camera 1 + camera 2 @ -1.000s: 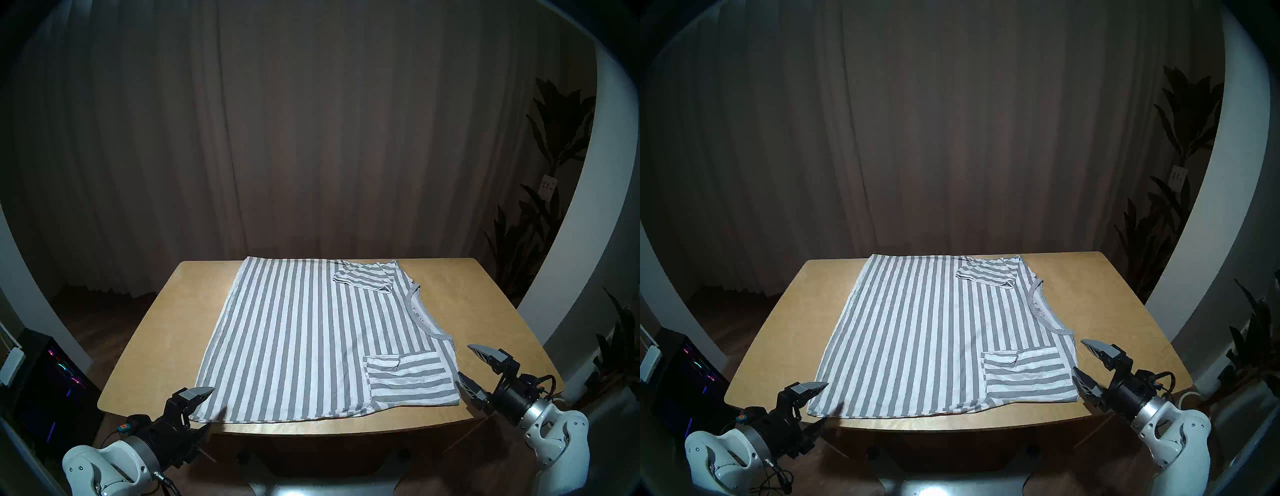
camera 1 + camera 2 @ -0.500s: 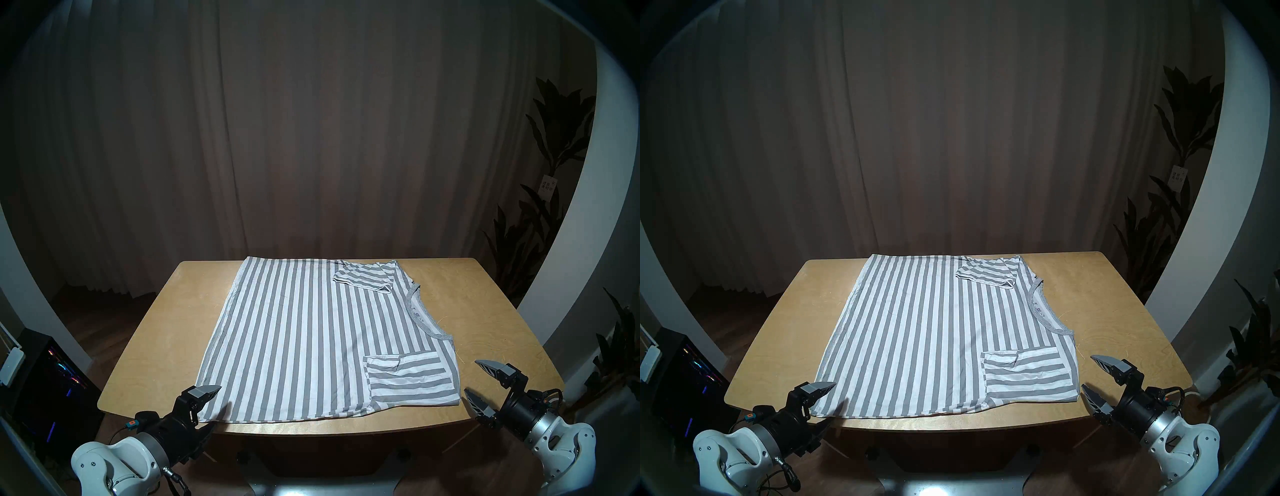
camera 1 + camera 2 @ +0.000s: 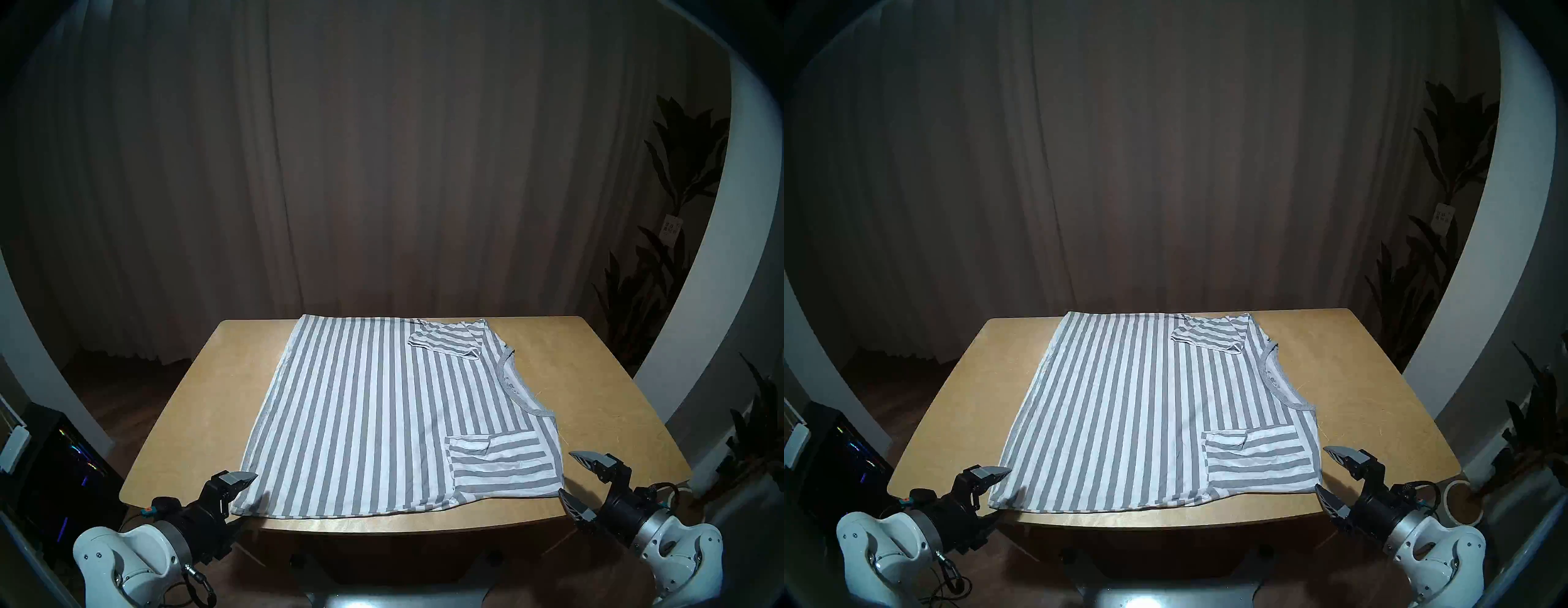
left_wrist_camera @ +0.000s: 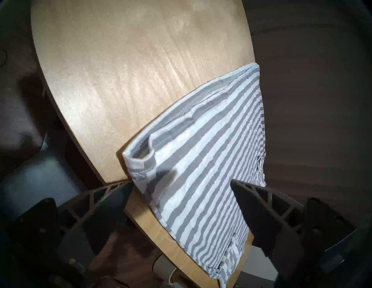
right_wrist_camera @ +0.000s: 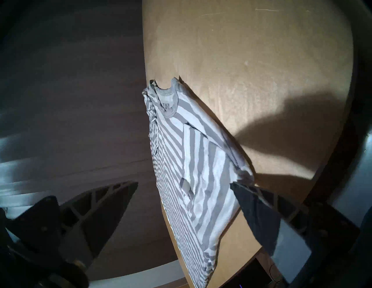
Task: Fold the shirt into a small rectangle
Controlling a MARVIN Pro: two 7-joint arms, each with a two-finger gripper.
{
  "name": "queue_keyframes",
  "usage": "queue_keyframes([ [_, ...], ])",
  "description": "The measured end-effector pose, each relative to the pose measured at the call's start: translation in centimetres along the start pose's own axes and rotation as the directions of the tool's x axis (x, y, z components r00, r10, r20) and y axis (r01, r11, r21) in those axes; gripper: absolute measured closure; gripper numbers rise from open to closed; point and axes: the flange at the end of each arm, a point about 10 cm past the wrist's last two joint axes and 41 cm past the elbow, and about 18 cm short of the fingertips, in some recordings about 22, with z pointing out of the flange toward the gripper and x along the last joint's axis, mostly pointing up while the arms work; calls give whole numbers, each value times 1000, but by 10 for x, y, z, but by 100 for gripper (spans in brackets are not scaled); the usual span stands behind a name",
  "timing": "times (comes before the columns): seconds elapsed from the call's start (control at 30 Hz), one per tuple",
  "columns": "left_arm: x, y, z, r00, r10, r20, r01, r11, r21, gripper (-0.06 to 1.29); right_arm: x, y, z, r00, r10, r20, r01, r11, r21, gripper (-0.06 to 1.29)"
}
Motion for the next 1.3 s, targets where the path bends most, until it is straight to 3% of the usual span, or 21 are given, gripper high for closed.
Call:
queue_keyframes([
  [0.5,16,7,12,996,42,75,-44,999,24,0,-19,9,-4,998,51,-42,-52,999,-13,-2],
  [0.9,28,11,17,992,73,100,-77,997,32,3,-29,-2,13,987,-31,-157,9,990,-141,-2],
  [1.3,38,10,4,985,91,145,-101,992,69,3,-34,-6,20,977,-38,-209,-3,981,-193,6],
])
